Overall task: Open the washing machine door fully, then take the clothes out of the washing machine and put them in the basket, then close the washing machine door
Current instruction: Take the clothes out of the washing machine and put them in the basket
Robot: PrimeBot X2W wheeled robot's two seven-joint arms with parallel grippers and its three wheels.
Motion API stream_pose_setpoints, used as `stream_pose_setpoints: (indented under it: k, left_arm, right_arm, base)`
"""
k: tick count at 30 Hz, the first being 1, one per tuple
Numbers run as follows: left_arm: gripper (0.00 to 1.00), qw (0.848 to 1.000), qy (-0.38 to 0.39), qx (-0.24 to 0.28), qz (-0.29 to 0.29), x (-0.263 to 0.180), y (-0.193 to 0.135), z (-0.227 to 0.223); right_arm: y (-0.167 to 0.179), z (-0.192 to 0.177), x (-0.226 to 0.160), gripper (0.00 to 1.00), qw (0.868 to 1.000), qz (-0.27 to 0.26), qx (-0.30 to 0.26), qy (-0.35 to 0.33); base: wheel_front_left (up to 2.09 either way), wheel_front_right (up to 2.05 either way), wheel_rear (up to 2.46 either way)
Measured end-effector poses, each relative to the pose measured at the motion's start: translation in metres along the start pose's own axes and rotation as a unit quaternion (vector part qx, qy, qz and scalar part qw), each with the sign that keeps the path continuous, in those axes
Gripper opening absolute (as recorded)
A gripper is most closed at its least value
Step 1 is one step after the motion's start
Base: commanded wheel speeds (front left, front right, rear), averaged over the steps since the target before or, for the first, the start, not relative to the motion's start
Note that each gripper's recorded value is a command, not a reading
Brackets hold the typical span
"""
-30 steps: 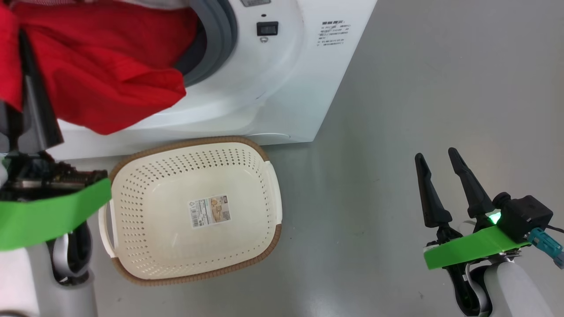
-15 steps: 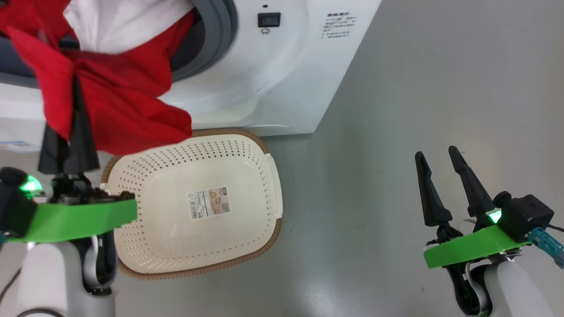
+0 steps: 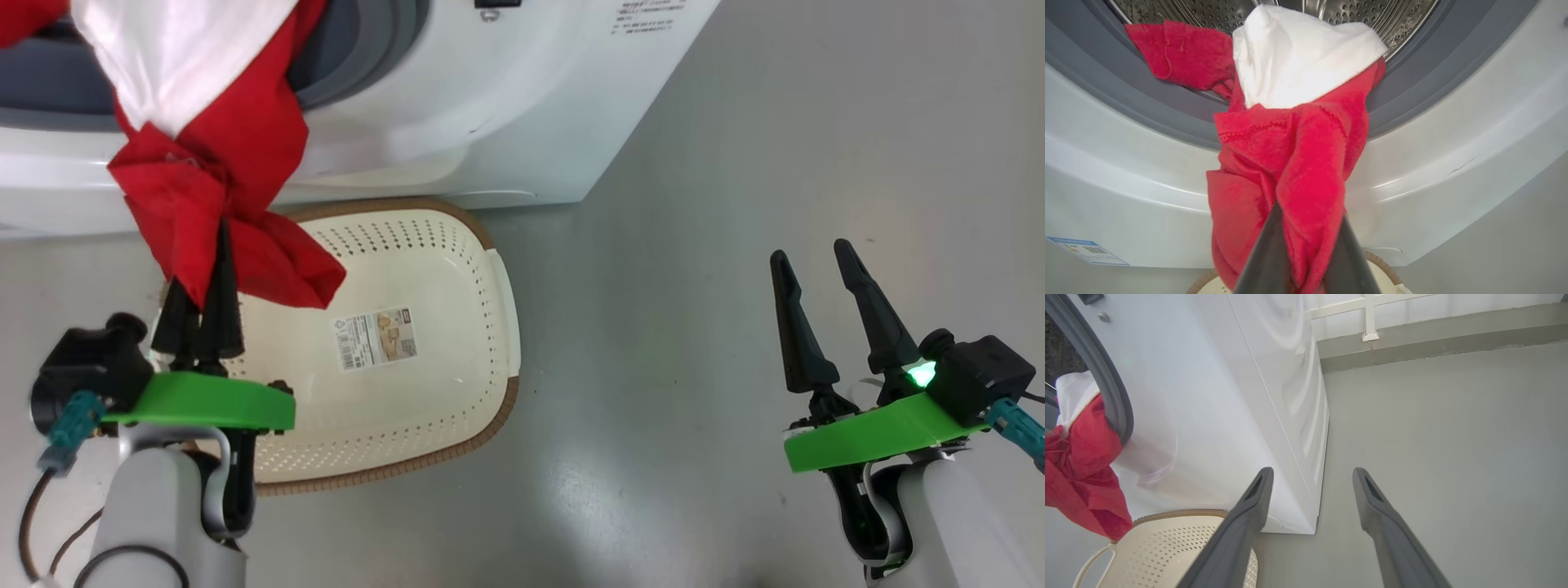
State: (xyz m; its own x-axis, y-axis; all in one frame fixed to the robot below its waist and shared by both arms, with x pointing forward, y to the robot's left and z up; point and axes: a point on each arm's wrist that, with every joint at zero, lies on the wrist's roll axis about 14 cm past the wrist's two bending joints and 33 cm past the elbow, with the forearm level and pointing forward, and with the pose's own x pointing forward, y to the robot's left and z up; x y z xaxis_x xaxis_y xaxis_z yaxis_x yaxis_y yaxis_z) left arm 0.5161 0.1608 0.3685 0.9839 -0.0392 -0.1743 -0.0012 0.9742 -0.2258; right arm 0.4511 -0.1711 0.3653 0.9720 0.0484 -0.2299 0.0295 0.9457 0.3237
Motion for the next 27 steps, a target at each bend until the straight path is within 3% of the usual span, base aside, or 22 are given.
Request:
stream_pose_setpoints:
  k: [10, 12, 18, 19, 20, 21, 27]
  left_arm:
    - [0.00, 0.996, 0.085, -0.004, -0.004, 0.007, -0.001, -0.061]
    - [0.04, 0.996, 0.090, -0.004, -0.006, 0.008, -0.002, -0.065]
    - [0.37, 0.993, 0.117, -0.002, -0.009, 0.012, -0.004, -0.083]
    - [0.47, 0.993, 0.118, -0.001, -0.009, 0.012, -0.005, -0.083]
    - [0.70, 0.993, 0.120, -0.001, -0.009, 0.012, -0.005, -0.084]
    - [1.00, 0.993, 0.121, -0.001, -0.009, 0.012, -0.004, -0.085]
    - [1.00, 0.993, 0.116, -0.002, -0.009, 0.014, -0.004, -0.079]
  right_arm:
    - [-0.005, -0.009, 0.011, 1.00, 1.000, -0.003, -0.001, 0.008]
    - [-0.006, -0.011, 0.011, 1.00, 1.000, -0.005, -0.001, 0.010]
    - [-0.010, -0.016, 0.010, 1.00, 1.000, -0.010, 0.000, 0.017]
    - [-0.010, -0.016, 0.010, 1.00, 1.000, -0.010, 0.001, 0.017]
    - [-0.009, -0.016, 0.010, 1.00, 1.000, -0.009, 0.001, 0.017]
    - [-0.009, -0.016, 0.010, 1.00, 1.000, -0.009, 0.001, 0.017]
    - [-0.007, -0.014, 0.011, 1.00, 1.000, -0.007, 0.001, 0.013]
  base:
    - [0.00, 0.00, 0.00]
    - [0.00, 0.00, 0.00]
    - [0.00, 0.00, 0.00]
    - [0.00, 0.00, 0.00]
    - [0.00, 0.00, 0.00]
    - [0.00, 0.00, 0.00]
    - [0.00, 0.00, 0.00]
